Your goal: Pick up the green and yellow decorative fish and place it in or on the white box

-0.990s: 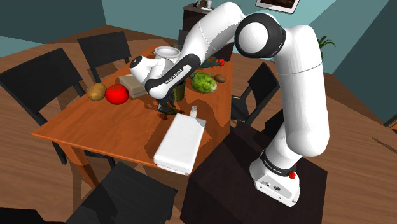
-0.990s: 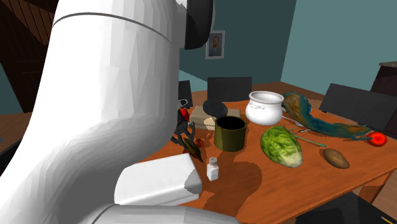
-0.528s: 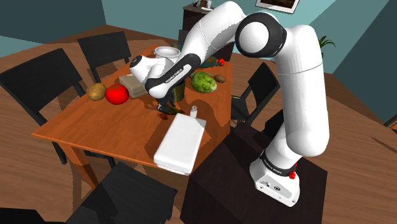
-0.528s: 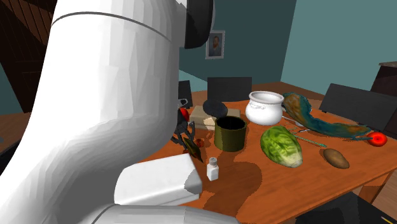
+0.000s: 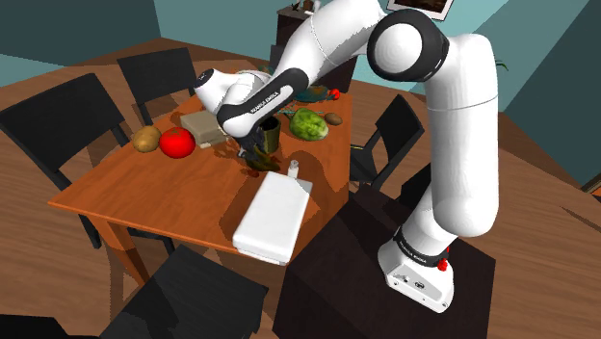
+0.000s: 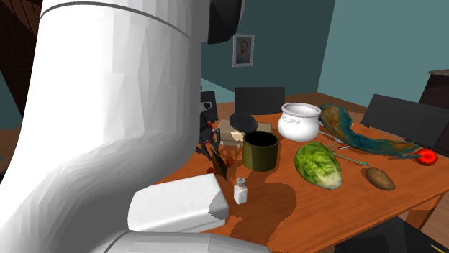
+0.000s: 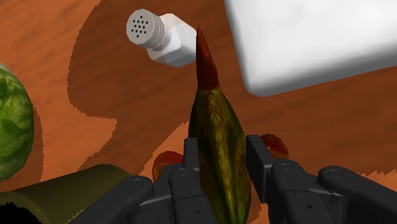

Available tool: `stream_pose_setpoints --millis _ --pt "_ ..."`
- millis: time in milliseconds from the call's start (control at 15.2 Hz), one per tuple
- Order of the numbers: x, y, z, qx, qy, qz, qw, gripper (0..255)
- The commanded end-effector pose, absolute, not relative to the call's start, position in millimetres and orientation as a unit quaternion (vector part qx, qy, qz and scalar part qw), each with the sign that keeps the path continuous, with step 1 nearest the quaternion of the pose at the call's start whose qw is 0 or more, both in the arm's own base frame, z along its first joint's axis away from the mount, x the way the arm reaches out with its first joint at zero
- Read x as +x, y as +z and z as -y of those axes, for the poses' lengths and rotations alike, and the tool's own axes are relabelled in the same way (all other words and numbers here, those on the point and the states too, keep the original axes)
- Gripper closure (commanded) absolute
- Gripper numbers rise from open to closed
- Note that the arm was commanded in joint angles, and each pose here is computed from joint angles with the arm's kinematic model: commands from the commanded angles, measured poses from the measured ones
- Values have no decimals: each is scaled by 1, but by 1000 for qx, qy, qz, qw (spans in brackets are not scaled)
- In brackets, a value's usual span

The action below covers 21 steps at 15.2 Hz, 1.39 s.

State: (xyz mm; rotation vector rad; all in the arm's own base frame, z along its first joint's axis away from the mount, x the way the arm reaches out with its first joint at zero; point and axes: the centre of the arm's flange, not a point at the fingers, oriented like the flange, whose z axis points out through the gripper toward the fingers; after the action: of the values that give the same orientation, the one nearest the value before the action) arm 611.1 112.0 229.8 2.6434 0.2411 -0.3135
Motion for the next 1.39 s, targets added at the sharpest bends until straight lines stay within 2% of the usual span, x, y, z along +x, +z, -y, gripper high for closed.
stream_pose_setpoints --millis 0,1320 --pt "611 241 -112 962 -114 -88 232 255" --pt "611 346 -112 962 -114 -88 232 255"
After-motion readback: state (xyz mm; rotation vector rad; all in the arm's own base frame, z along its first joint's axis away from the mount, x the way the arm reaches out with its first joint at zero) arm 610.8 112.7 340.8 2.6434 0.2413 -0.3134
